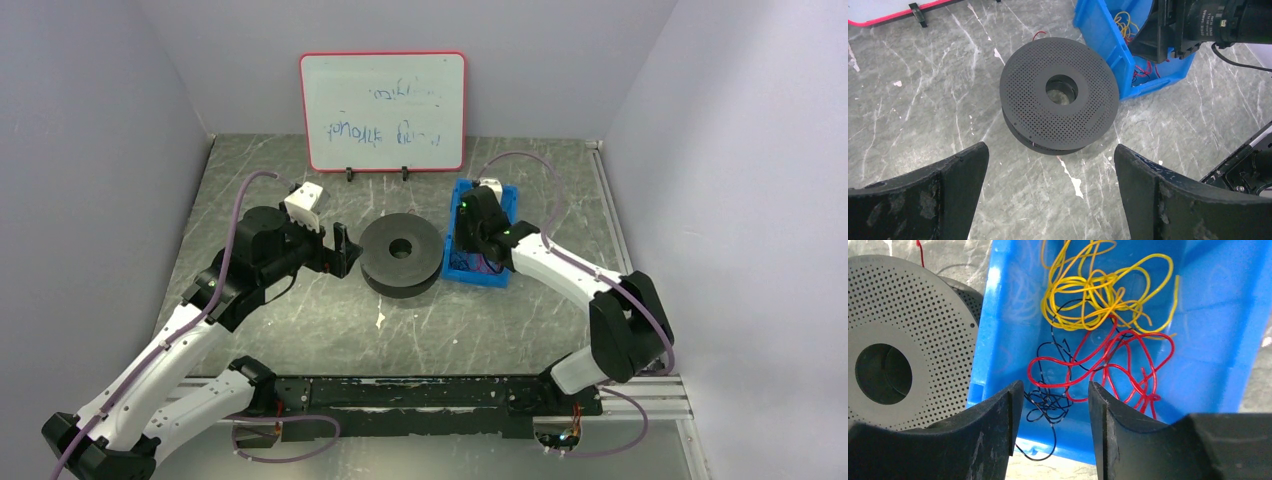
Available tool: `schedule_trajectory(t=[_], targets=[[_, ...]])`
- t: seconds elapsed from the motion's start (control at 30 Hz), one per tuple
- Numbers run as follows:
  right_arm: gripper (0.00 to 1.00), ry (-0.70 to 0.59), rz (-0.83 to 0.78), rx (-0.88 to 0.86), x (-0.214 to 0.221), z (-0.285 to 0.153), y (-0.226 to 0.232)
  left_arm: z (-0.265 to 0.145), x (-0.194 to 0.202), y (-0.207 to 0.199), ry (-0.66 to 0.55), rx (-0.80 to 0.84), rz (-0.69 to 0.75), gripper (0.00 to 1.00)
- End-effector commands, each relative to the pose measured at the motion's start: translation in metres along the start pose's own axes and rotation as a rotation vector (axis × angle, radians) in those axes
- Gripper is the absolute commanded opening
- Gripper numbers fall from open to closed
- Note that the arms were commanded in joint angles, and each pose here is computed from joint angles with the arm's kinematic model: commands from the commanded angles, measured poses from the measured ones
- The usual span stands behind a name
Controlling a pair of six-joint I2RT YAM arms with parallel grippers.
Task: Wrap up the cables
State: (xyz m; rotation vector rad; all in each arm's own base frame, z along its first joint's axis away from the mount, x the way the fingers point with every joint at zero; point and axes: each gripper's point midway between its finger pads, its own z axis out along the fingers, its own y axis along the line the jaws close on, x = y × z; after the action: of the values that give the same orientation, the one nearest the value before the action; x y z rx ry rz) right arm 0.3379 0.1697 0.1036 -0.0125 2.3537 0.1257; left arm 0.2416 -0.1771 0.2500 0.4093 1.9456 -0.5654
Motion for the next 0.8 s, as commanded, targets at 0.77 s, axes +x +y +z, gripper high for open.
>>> schedule_trajectory(t=[0.77], targets=[[0.21, 0.016, -0.046, -0.024, 0.013, 0.033, 0.004, 0.0, -0.002, 0.003, -0.006, -0.018, 0.019, 0.99]])
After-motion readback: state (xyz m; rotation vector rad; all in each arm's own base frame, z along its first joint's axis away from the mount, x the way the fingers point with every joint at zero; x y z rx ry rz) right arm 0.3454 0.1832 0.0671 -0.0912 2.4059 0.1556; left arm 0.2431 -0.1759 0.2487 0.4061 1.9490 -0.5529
